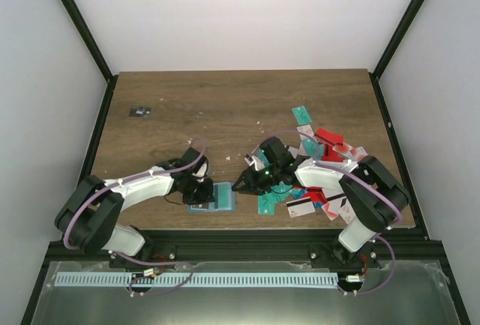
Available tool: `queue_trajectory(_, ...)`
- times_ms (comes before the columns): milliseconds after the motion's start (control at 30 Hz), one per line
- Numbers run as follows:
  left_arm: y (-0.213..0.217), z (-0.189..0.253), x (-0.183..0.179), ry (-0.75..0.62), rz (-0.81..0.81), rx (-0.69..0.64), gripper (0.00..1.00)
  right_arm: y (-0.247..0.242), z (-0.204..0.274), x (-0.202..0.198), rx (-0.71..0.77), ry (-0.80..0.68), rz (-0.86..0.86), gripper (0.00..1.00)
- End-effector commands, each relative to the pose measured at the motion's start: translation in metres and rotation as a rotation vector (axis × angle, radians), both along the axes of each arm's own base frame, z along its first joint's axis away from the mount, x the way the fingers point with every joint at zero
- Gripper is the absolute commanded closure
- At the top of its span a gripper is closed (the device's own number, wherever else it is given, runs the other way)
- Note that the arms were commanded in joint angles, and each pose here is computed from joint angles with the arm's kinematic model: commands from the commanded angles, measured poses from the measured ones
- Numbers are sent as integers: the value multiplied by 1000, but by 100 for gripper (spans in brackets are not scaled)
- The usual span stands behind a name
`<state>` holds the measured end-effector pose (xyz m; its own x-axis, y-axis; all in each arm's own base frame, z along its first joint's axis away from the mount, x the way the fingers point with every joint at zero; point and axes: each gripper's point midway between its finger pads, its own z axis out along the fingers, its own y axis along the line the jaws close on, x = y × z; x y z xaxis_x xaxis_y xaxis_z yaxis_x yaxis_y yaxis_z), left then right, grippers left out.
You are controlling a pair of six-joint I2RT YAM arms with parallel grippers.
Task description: Put the credit cards into the card holder
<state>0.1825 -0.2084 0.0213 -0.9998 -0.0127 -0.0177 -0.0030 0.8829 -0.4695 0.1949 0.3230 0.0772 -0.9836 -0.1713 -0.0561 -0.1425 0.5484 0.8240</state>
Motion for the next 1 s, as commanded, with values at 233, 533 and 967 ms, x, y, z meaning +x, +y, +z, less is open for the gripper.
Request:
queue_trajectory(233,3,-8,-3,-3,-22,42,96,22,-6,-7,11,10,62,60)
queue_trajectory(533,3,-10,-4,-1,-24,44,96,33,-11,-10,6,16,89,59)
queue_trajectory(967,3,-10,-6,-1,-29,40,96,39,-20,-10,-3,27,101,59)
